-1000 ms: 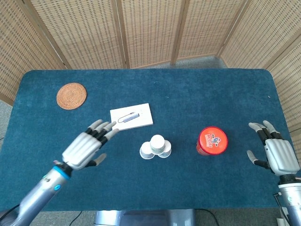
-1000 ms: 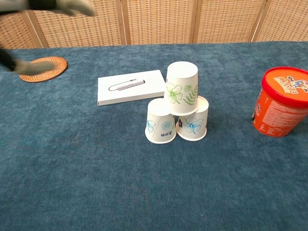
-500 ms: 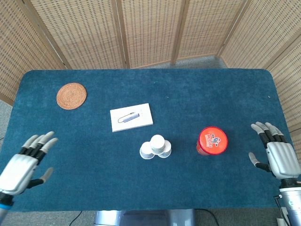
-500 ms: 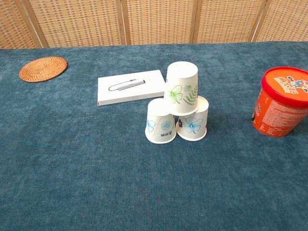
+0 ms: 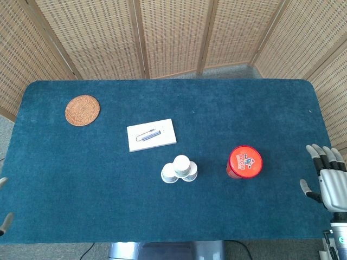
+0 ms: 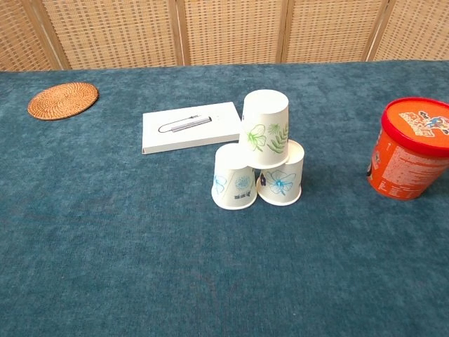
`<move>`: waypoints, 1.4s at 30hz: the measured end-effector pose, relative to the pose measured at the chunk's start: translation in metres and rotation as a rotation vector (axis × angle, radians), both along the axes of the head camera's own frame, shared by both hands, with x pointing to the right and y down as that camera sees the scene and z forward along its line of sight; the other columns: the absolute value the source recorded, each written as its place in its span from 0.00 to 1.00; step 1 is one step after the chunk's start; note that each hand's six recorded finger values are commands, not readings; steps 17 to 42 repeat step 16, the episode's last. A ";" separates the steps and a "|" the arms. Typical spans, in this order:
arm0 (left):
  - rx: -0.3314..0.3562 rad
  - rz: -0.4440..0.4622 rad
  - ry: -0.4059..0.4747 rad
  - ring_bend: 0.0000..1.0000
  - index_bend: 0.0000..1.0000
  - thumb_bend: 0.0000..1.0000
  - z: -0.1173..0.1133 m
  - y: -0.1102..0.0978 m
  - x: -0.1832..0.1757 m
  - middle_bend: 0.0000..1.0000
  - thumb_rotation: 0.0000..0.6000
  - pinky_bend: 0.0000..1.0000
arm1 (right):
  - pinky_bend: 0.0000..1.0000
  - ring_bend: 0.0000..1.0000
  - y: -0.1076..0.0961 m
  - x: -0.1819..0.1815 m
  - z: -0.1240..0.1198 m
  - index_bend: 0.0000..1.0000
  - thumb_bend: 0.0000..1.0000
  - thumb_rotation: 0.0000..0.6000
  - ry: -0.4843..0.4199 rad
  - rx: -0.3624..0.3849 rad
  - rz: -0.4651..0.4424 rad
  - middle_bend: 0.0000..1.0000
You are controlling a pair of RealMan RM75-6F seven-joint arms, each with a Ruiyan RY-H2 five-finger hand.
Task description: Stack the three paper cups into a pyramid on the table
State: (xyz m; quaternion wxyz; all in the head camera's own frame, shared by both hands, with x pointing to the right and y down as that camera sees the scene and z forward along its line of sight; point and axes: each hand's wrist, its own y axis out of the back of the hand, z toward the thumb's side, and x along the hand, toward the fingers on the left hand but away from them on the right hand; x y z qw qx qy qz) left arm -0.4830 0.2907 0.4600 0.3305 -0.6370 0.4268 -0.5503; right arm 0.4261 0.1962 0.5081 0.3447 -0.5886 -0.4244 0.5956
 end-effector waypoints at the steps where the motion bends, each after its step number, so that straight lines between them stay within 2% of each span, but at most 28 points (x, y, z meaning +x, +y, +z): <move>1: -0.001 -0.013 -0.002 0.00 0.00 0.45 -0.001 0.007 -0.003 0.00 1.00 0.00 | 0.00 0.00 0.002 0.001 0.000 0.02 0.38 1.00 -0.001 -0.001 0.005 0.00; 5: -0.012 -0.044 0.011 0.00 0.00 0.45 0.003 0.022 -0.010 0.00 1.00 0.00 | 0.00 0.00 0.009 0.003 0.001 0.02 0.38 1.00 -0.011 -0.007 0.010 0.00; 7: -0.006 -0.045 0.014 0.00 0.00 0.45 0.004 0.023 -0.010 0.00 1.00 0.00 | 0.00 0.00 0.011 0.002 0.000 0.02 0.38 1.00 -0.015 -0.004 0.006 0.00; 42: 0.002 -0.030 0.013 0.00 0.00 0.45 0.009 0.021 -0.005 0.00 1.00 0.00 | 0.00 0.00 0.016 0.000 0.001 0.02 0.38 1.00 -0.035 -0.008 0.004 0.00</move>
